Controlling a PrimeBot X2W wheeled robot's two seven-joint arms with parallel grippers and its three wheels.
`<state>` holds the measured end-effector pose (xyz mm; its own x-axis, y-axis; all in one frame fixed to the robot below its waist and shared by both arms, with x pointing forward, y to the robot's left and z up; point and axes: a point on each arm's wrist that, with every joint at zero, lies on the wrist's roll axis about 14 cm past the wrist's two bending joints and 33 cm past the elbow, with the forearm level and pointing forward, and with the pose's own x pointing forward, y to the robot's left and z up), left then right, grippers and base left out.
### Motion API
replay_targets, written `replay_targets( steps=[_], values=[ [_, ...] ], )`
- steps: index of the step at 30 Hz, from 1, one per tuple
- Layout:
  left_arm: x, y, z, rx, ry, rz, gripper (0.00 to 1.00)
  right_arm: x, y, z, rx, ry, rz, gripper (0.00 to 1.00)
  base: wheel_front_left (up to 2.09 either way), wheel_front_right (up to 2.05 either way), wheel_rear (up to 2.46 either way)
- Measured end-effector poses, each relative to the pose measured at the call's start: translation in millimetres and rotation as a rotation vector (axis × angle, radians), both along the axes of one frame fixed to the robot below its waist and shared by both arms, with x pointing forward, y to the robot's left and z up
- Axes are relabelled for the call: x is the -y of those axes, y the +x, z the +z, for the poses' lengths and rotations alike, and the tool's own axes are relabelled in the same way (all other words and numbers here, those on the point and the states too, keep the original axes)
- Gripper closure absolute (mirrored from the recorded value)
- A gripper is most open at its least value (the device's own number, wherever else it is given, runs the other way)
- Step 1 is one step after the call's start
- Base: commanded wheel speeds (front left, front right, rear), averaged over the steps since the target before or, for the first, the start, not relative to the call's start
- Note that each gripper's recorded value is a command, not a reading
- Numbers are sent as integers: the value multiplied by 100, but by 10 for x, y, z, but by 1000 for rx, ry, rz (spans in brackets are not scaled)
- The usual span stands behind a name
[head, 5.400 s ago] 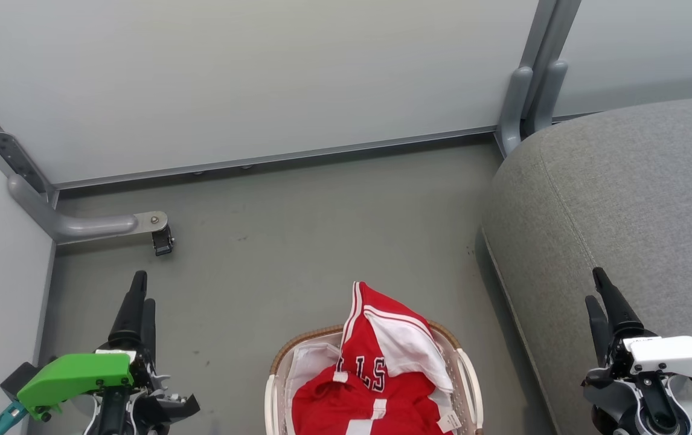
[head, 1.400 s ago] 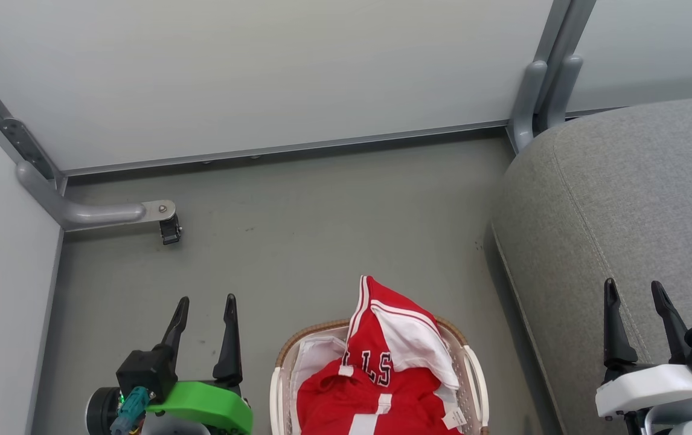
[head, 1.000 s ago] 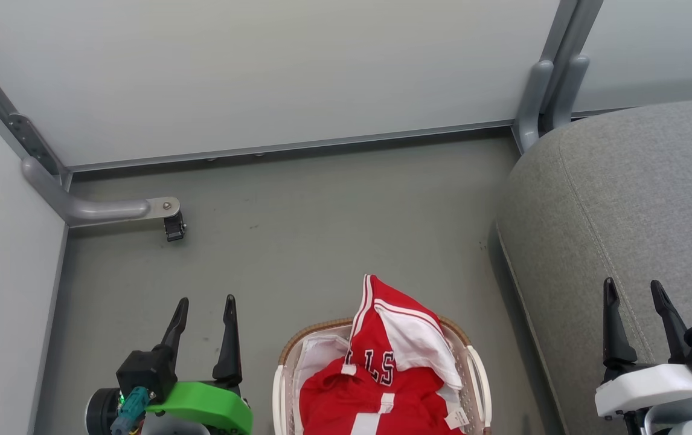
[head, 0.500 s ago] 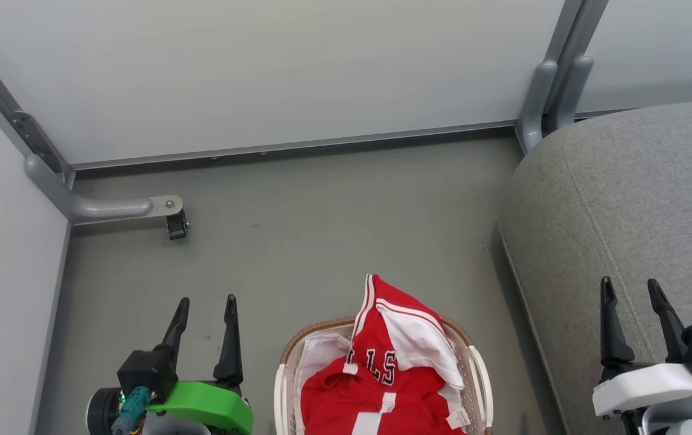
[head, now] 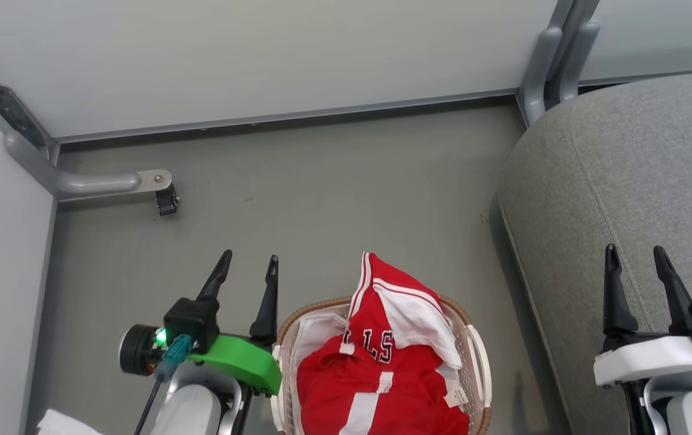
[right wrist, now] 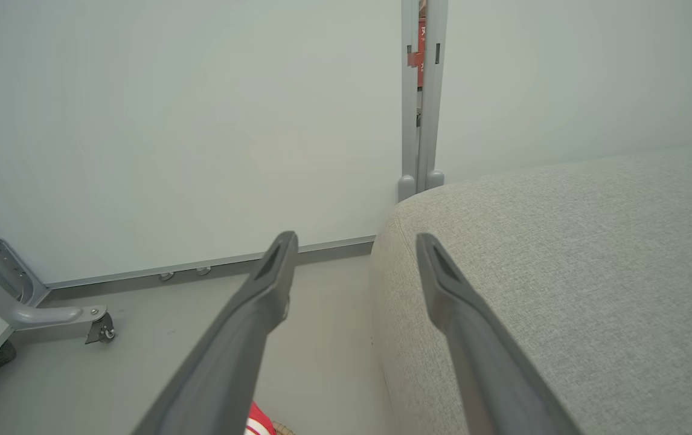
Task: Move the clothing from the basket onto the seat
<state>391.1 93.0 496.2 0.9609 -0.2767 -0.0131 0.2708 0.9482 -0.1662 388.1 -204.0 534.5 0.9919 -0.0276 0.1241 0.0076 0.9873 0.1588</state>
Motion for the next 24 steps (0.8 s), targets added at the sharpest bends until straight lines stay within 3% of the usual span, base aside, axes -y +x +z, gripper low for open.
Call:
replay_targets(
  steps=[14, 24],
  values=[
    [826, 334, -860, -191, 194, -363, 0, 59, 567, -129, -2, -9, -17, 0, 0, 0, 0],
    [1017, 235, -1820, -410, 321, -535, 0, 40, 923, -431, -39, -9, -3, 0, 0, 0, 0]
  ],
)
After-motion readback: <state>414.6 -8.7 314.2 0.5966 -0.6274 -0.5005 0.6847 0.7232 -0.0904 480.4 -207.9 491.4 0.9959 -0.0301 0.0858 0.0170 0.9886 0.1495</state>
